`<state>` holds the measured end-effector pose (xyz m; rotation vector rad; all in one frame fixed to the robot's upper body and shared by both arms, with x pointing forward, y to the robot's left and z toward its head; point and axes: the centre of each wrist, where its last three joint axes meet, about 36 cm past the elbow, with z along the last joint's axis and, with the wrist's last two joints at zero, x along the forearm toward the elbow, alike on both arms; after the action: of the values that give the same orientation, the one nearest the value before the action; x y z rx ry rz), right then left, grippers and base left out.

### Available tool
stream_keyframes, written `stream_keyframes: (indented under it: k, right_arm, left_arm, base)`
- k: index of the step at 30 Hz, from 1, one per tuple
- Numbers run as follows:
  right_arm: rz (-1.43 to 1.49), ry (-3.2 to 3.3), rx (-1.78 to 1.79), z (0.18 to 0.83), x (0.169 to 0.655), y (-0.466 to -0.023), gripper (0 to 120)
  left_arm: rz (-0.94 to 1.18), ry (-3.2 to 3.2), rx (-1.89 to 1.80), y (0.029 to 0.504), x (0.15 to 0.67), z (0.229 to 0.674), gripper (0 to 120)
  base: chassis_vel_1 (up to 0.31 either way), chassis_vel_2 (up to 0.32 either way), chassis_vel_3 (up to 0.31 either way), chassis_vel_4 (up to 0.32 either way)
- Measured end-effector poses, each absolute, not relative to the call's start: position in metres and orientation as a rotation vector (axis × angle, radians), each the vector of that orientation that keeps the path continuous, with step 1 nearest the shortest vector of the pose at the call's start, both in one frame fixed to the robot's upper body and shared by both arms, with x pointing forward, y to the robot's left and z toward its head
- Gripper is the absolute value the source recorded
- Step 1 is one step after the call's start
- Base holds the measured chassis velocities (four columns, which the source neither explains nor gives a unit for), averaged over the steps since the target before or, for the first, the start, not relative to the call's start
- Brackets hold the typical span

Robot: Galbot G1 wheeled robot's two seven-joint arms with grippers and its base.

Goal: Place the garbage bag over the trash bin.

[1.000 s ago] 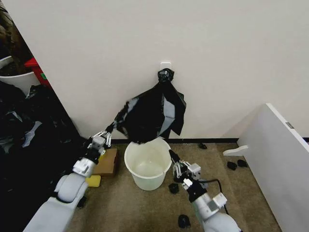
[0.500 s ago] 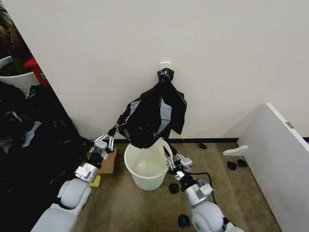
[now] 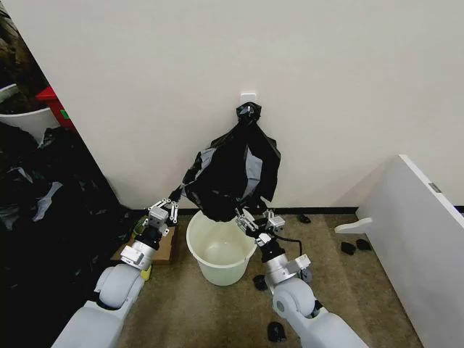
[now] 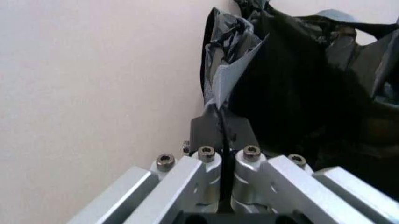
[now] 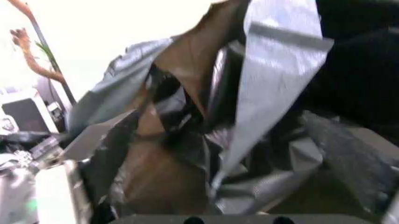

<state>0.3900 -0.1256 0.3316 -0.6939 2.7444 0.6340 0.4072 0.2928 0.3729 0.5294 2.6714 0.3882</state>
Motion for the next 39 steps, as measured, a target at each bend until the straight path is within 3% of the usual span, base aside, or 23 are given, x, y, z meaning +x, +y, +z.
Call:
stream_keyframes:
  k: [9, 14, 21, 24, 26, 27, 32, 35, 39]
  right_arm:
    - [0.681, 2.804, -0.617, 0.335, 0.404, -0.126, 98]
    - [0.763, 2.807, -0.638, 0.337, 0.410, -0.124, 81]
    - [0.817, 2.781, -0.689, 0.340, 0.416, -0.122, 50]
    - [0.813, 2.779, -0.698, 0.340, 0.416, -0.122, 40]
    - [0.813, 2.779, -0.698, 0.340, 0.416, -0.122, 40]
    - [0.803, 2.779, -0.708, 0.338, 0.415, -0.122, 30]
    - [0.782, 2.768, -0.725, 0.338, 0.414, -0.125, 15]
    - [0.765, 2.752, -0.744, 0.339, 0.410, -0.128, 0]
    - [0.715, 2.733, -0.776, 0.341, 0.402, -0.132, 0]
  left_arm:
    - [0.386, 2.666, 0.531, 0.292, 0.407, 0.375, 0]
    - [0.386, 2.663, 0.531, 0.292, 0.407, 0.375, 0]
    - [0.391, 2.659, 0.531, 0.293, 0.407, 0.377, 0]
    - [0.393, 2.658, 0.530, 0.294, 0.407, 0.377, 0]
    - [0.393, 2.658, 0.530, 0.294, 0.407, 0.377, 0]
    - [0.395, 2.656, 0.530, 0.294, 0.408, 0.377, 0]
    - [0.393, 2.653, 0.529, 0.294, 0.409, 0.378, 0]
    - [0.390, 2.652, 0.528, 0.294, 0.410, 0.379, 0]
    - [0.388, 2.652, 0.523, 0.295, 0.410, 0.379, 0]
  base:
    - [0.000, 0.000, 0.000, 0.000]
    - [0.000, 0.000, 0.000, 0.000]
    - [0.000, 0.000, 0.000, 0.000]
    - [0.000, 0.000, 0.000, 0.000]
    - [0.000, 0.000, 0.000, 0.000]
    - [0.000, 0.000, 0.000, 0.000]
    - [0.000, 0.000, 0.000, 0.000]
    - [0.000, 0.000, 0.000, 0.000]
    - [0.000, 0.000, 0.000, 0.000]
